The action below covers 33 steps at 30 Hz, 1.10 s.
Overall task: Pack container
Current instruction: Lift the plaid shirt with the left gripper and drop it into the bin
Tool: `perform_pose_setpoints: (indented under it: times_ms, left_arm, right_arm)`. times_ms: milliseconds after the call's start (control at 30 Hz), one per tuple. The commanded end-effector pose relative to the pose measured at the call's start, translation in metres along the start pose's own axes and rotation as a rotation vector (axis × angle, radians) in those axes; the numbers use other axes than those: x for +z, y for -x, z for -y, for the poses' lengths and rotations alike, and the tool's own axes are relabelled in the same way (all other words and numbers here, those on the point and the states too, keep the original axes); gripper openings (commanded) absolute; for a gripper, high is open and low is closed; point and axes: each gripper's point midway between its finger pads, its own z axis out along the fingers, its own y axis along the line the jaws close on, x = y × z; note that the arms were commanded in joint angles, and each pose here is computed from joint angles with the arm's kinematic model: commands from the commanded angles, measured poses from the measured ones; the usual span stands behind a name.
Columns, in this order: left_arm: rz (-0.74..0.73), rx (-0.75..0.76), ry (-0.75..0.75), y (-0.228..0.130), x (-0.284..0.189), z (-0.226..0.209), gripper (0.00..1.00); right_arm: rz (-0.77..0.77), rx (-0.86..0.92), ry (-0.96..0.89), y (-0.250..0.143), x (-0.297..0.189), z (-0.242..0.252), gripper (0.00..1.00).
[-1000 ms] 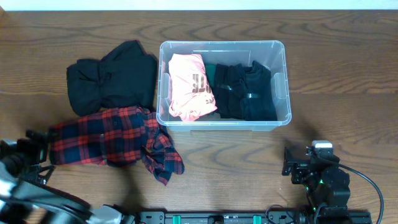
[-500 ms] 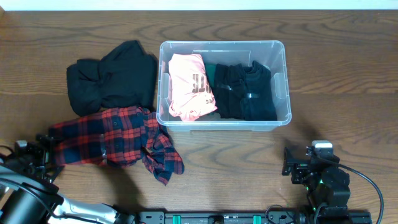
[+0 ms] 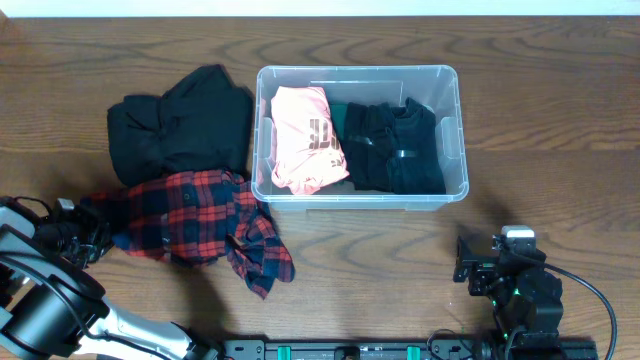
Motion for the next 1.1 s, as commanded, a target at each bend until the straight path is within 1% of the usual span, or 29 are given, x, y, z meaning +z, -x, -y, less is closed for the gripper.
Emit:
perform_pose_setpoints:
  times_ms: [0,133,267,400,433,500,633,800,933,1067]
  left_arm:
    - [0.000,-0.014,-0.011,-0.005,-0.013,0.009,0.06]
    - [0.061,0.011,-0.043,-0.016,-0.059,0.037,0.06]
    - [0.163,0.099,-0.167,-0.044,-0.126,0.089,0.06]
    - [0.319,0.256,-0.342,-0.091,-0.202,0.149,0.06]
    - [0.364,0.315,-0.392,-0.106,-0.219,0.164,0.06]
    - [0.404,0.409,-0.506,-0.139,-0.245,0.194,0.06]
    - [0.391,0.518,-0.668,-0.202,-0.274,0.238,0.05]
    - [0.374,0.696,-0.862,-0.261,-0.306,0.289,0.06]
    - [0.390,0.775,-0.935,-0.285,-0.313,0.324,0.06]
    - [0.366,0.827,-0.940,-0.305,-0.288,0.360,0.06]
  right_arm:
    - [0.003,0.010,-0.002,0.000,0.000,0.001,0.99]
    - [0.004,0.010,-0.002,0.000,0.000,0.001,0.99]
    - [0.003,0.010,-0.002,0.000,0.000,0.001,0.99]
    - [0.004,0.010,-0.002,0.000,0.000,0.001,0.99]
    - [0.003,0.010,-0.002,0.000,0.000,0.001,0.99]
    - [0.003,0.010,-0.002,0.000,0.000,0.001,0.99]
    - [0.003,0.010,-0.002,0.000,0.000,0.001,0.99]
    - [0.003,0.010,-0.002,0.000,0.000,0.001,0.99]
    - [0.004,0.010,-0.002,0.000,0.000,0.001,0.99]
    - [0.003,0.010,-0.002,0.000,0.000,0.001,0.99]
